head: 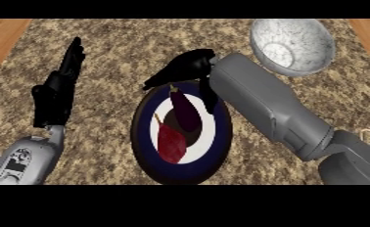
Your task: Pick the eggplant from the plate and place it in the bowl
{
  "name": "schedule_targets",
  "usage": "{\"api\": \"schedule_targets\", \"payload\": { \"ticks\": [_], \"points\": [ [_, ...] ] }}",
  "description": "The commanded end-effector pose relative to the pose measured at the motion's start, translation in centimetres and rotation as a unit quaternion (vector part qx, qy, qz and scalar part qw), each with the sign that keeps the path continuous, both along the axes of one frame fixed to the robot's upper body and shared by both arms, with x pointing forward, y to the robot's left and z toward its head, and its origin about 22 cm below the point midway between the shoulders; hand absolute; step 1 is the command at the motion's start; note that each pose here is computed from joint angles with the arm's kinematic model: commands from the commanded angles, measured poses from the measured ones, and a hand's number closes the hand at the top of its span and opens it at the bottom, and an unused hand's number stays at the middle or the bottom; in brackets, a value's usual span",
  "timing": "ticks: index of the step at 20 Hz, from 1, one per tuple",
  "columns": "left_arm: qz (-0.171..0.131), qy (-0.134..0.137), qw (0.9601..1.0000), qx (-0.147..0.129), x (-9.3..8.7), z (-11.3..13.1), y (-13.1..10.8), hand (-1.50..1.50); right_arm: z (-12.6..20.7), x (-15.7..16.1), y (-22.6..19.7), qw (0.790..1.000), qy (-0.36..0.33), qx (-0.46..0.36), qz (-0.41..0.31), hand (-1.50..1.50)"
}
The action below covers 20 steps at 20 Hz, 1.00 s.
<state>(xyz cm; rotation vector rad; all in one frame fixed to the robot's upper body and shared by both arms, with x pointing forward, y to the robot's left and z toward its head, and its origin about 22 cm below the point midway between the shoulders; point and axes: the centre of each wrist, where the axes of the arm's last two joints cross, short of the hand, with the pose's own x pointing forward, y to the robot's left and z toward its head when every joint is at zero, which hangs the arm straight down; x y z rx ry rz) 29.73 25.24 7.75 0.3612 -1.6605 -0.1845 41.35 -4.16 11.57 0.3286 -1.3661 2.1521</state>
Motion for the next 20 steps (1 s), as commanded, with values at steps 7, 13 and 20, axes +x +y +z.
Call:
{"api": "schedule_targets", "payload": {
  "ticks": [7,13,20],
  "points": [
    [0.009,0.009,0.9999,0.0,0.2,1.2,1.6,0.0,-5.0,-0.8,0.2,0.998,0.035,-0.033,0.037,-1.5],
    [0.007,-0.005,1.0,0.0,-1.1,0.5,0.3,0.0,-5.5,0.0,0.2,0.998,0.042,-0.041,0.03,-1.5],
    [-0.014,-0.001,0.9999,-0.004,-0.3,0.3,-0.3,0.0,-6.7,-0.6,0.7,0.997,0.012,-0.048,0.052,1.5]
  ]
}}
